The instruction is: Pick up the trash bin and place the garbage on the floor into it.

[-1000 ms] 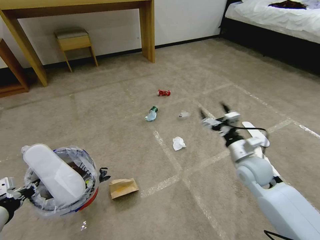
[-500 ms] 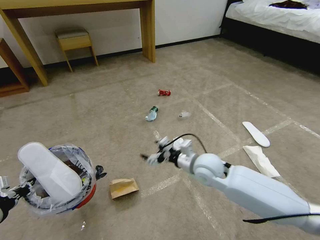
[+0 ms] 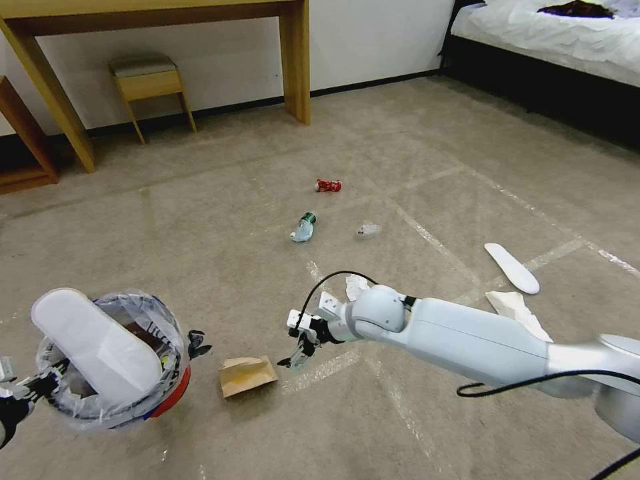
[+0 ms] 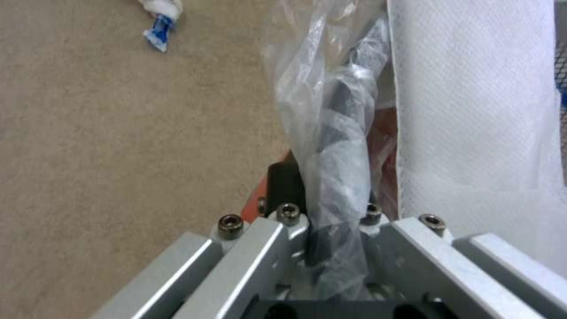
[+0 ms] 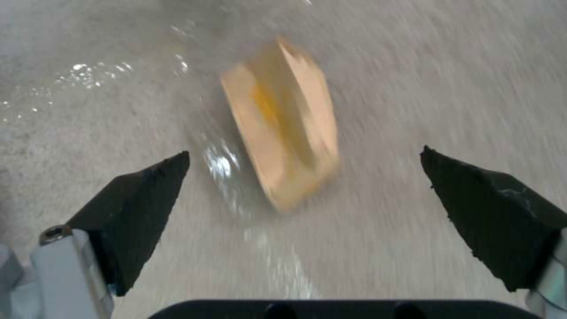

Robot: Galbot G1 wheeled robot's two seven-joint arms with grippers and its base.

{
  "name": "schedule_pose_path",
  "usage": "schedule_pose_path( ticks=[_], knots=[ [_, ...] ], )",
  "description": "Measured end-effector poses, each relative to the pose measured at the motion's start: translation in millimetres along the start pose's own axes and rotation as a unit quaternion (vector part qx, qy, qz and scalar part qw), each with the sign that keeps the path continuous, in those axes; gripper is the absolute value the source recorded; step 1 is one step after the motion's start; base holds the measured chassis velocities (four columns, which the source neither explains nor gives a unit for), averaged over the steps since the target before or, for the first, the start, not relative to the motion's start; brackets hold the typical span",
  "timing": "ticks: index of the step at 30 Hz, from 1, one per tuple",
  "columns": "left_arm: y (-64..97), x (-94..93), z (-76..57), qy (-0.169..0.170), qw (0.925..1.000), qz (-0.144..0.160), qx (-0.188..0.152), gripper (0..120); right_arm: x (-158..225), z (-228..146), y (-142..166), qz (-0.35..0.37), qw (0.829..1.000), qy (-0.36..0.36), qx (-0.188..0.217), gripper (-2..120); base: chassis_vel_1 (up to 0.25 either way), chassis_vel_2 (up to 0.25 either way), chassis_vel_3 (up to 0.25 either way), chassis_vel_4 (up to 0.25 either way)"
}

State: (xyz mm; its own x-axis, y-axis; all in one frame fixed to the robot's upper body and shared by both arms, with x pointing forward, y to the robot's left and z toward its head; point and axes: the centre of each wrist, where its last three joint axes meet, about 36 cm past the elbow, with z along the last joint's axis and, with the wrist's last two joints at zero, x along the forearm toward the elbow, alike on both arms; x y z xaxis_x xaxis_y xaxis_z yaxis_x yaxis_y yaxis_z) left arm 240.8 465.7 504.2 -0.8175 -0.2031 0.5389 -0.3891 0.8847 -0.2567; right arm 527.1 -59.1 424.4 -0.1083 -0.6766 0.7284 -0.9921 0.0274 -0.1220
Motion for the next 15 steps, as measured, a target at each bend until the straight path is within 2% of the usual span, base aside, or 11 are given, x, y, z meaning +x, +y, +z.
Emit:
schedule_pose_path(
  ticks=[1, 2, 4, 5, 7, 15],
  knots=[
    [1.0, 1.0, 0.9, 0.000, 1.0000, -0.002, 0.002, 1, -16.6, -9.8, 0.8, -0.015, 0.999, -0.016, 0.028, 99, 0.000, 0.000, 0.000, 0.000],
    [1.0, 1.0, 0.9, 0.000, 1.0000, -0.002, 0.002, 1, -16.6, -9.8, 0.8, -0.015, 0.999, -0.016, 0.028, 99, 0.000, 0.000, 0.000, 0.000],
    [2.9, 4.0, 2.2, 0.000, 1.0000, -0.005, 0.004, 1, -40.1, -26.3, 1.2, -0.040, 0.997, -0.026, 0.068, 99, 0.000, 0.000, 0.000, 0.000],
    [2.9, 4.0, 2.2, 0.000, 1.0000, -0.005, 0.004, 1, -40.1, -26.3, 1.2, -0.040, 0.997, -0.026, 0.068, 99, 0.000, 0.000, 0.000, 0.000],
    [5.1, 6.6, 3.4, 0.000, 1.0000, -0.007, 0.006, 1, -53.9, -27.8, -0.4, -0.044, 0.994, -0.024, 0.097, 98, 0.000, 0.000, 0.000, 0.000],
    [7.6, 10.9, 7.8, 0.000, 0.9999, -0.010, 0.009, 1, -75.6, -11.7, -12.0, -0.032, 0.990, -0.003, 0.135, 91, 0.000, 0.000, 0.000, 0.000]
  ],
)
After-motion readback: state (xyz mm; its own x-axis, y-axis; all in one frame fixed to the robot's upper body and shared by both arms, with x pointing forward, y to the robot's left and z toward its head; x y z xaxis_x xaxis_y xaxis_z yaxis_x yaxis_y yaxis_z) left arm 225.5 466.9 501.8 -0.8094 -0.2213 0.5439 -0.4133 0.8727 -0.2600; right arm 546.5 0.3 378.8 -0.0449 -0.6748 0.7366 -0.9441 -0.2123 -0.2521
